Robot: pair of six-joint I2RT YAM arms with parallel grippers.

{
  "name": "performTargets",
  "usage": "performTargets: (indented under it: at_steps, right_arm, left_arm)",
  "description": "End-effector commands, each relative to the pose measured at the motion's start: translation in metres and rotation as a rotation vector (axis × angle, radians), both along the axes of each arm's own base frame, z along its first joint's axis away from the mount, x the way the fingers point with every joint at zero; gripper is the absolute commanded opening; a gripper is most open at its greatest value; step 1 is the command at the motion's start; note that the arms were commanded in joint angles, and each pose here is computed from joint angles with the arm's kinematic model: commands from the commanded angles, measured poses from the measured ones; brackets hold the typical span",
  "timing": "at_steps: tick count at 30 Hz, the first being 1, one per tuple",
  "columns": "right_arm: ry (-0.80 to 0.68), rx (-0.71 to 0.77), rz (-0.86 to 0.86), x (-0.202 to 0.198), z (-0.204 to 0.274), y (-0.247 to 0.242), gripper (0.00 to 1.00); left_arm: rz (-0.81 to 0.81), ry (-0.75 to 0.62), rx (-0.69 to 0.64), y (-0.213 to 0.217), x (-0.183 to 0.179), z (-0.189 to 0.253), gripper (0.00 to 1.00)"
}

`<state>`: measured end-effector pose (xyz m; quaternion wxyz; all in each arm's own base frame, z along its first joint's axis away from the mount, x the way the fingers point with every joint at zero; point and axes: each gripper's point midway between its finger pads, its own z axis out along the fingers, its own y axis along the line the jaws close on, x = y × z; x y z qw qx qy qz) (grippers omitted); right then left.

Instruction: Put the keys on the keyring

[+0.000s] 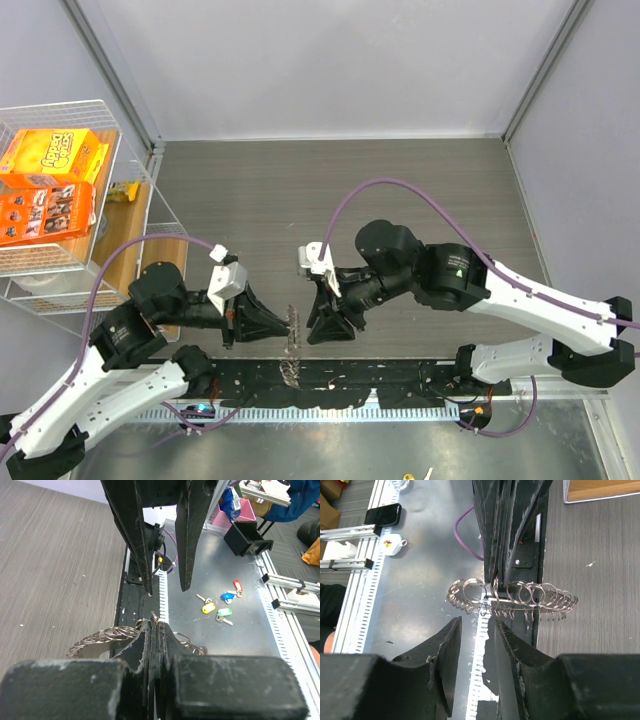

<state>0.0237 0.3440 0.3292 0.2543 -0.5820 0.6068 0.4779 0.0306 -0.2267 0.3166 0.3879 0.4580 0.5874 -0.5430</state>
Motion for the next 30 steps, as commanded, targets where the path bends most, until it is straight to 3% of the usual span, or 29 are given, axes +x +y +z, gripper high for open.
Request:
performTargets:
  at_steps: [1,13,30]
  right_arm:
    - [-0.098,0.142,-0.074,0.008,0.024,-0.001,0.40]
    - [-0.277,0.353,-0.092,0.008,0.044,0.000,0.44]
    - [-0.315,0.415,-0.061,0.006,0.062,0.016,0.36]
  left_arm:
    - [0.009,-0.060,-0.116,-0.002,0.001,0.028,0.00]
    - [-0.035,-0.095,-0.239,-0.001,-0.009,0.046,0.00]
    - [-0.081,-0.128,-0.319,0.005,-0.022,0.062,0.00]
